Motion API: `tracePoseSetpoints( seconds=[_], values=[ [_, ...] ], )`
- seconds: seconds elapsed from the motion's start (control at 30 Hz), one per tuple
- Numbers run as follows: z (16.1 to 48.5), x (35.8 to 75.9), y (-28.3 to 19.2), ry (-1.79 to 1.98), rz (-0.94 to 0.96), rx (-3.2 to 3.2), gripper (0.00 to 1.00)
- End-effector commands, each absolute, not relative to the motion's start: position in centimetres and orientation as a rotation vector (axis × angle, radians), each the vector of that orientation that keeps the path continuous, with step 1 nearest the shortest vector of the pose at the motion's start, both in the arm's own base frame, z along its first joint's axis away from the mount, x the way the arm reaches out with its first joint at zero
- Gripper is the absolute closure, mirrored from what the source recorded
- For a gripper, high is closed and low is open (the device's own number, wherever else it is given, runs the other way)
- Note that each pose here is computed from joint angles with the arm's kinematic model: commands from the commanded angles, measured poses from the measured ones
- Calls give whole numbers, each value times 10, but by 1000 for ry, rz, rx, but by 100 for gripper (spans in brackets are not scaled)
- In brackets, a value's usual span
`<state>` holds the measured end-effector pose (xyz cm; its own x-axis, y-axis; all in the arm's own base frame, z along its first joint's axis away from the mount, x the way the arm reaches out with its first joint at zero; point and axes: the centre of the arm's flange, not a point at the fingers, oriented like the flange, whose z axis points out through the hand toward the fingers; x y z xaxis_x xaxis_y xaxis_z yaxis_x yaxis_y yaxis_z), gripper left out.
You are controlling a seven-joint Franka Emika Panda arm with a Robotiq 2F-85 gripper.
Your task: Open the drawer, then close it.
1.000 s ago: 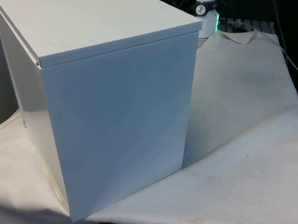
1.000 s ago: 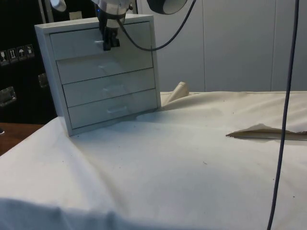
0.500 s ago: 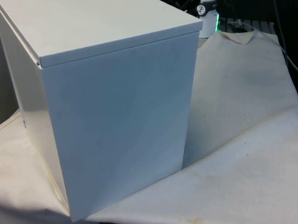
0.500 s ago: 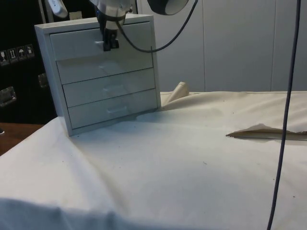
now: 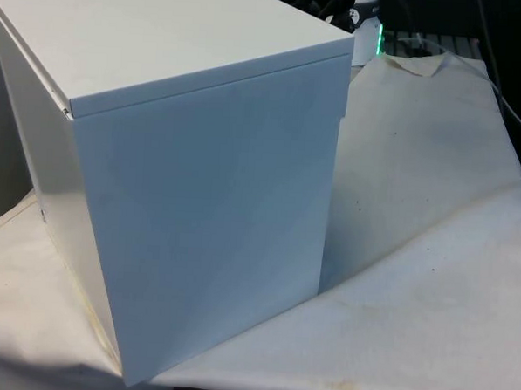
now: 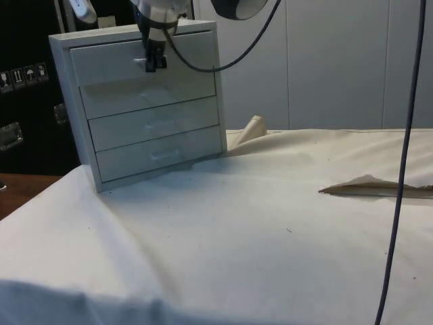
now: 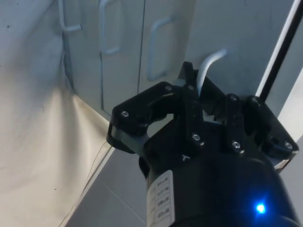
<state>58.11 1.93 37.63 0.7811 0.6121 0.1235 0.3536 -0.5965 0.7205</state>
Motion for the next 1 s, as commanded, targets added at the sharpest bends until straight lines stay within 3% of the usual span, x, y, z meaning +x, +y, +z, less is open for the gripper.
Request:
tracePoseSetpoints(
  seconds=[0.0,0.97],
  values=[
    [379,574,20,714,493,2263,100],
    [385,553,25,709,539,2316,100]
  ],
)
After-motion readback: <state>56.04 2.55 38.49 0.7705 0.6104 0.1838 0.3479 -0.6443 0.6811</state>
